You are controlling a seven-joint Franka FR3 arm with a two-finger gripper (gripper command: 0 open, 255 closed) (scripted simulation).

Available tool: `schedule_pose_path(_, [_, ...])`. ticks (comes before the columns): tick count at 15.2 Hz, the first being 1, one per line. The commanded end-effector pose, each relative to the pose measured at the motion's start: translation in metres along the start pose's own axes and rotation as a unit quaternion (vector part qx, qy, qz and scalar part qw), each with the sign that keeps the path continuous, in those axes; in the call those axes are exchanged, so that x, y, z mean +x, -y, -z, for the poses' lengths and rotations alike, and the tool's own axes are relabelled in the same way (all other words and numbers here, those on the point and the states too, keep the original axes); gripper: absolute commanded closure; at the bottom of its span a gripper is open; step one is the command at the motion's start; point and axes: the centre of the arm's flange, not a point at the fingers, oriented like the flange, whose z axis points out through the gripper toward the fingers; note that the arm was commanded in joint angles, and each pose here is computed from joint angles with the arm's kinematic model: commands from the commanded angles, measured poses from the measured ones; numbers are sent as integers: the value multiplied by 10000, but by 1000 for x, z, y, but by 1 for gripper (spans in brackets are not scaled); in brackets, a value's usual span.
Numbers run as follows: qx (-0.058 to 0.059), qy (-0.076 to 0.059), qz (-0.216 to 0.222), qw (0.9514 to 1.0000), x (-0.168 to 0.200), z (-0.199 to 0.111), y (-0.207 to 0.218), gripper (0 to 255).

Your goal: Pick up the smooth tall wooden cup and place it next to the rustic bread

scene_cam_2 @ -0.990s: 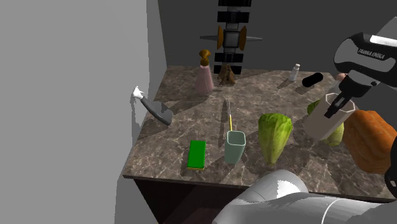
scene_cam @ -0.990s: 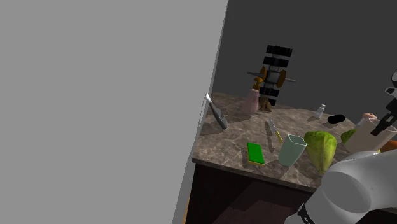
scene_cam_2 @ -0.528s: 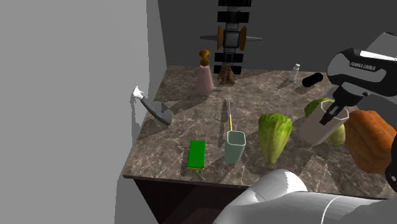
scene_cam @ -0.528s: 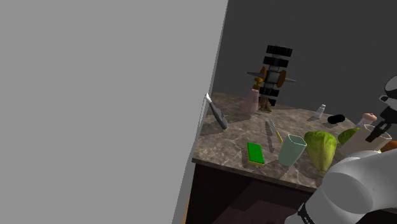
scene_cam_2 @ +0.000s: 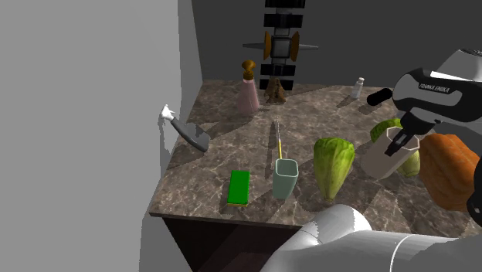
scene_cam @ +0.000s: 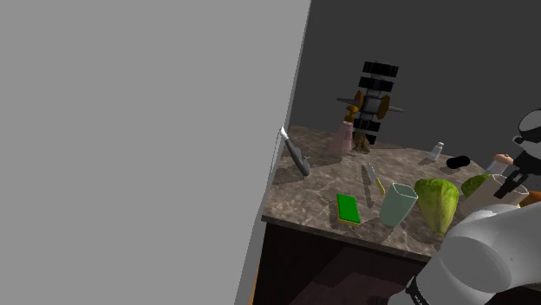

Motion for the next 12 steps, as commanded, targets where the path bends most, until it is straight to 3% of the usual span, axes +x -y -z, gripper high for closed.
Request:
schedule_pose_path(1, [-4, -1, 0, 10000, 0, 0, 0, 255])
schedule_pose_path(3, [-4, -1, 0, 10000, 0, 0, 0, 255])
schedule_pose_path(4, [-4, -1, 0, 10000, 0, 0, 0, 0])
schedule_pose_path(9, [-4, -1, 0, 10000, 0, 0, 0, 0])
schedule_pose_path(12, [-4, -1, 0, 10000, 0, 40, 0, 0])
